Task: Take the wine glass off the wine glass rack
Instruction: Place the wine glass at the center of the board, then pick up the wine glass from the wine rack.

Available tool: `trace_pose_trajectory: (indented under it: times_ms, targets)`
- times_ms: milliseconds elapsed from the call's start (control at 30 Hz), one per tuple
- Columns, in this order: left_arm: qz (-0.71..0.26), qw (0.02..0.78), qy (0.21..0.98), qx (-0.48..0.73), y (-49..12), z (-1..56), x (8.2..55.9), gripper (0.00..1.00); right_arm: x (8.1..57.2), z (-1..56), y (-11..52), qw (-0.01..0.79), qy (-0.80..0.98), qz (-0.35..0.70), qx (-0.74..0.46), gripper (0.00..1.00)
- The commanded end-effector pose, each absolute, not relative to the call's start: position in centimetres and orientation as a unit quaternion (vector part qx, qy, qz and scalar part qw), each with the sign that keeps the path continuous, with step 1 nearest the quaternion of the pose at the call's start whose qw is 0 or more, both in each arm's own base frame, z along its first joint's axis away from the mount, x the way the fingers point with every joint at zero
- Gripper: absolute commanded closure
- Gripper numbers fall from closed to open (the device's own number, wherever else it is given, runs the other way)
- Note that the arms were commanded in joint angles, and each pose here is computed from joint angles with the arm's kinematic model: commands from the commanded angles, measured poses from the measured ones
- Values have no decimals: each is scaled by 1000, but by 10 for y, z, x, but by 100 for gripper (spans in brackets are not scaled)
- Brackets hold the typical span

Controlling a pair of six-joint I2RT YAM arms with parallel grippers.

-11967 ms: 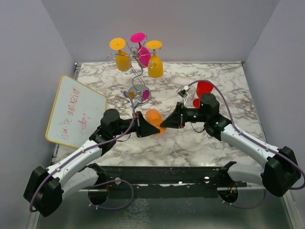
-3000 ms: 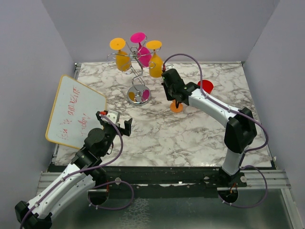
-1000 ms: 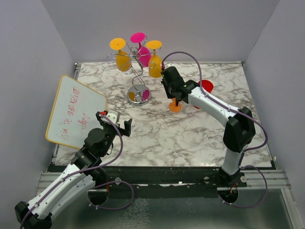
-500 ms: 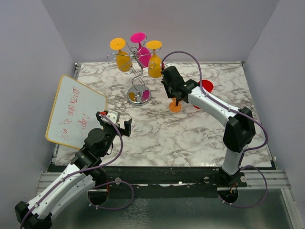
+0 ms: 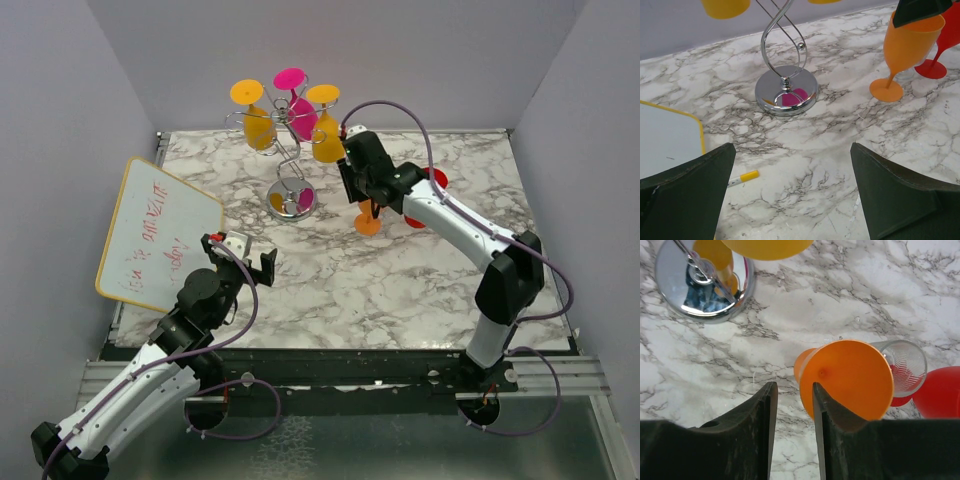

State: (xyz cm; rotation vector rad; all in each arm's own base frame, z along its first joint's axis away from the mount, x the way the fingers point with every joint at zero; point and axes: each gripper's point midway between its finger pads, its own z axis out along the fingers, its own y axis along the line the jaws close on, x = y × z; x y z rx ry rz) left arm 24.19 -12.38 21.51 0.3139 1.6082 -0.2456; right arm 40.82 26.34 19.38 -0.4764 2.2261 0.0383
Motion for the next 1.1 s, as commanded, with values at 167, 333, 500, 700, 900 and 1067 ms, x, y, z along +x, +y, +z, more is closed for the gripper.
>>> trace_pose_trajectory:
  times_ms: [167,333,500,700,900,1067]
  targets:
    - [-100,674,720,129,-118,221,243,1,352,273,249,491,847,141,-146,48]
    - [-108,671,724,120,-120,221,243,1,304,282,255,508,808,257,-152,35]
    - [-109,659,736,110,-120,224,245,1,250,267,273,482,761,390,-192,28]
    - [-142,644,741,130,-137,231,247,1,216,245,281,435,746,471,-180,22]
    - [-194,608,762,109,-147,222,258,1,204,240,284,396,756,491,-175,13]
    - [-242,568,785,49,-136,216,277,1,202,243,283,387,760,500,-148,12]
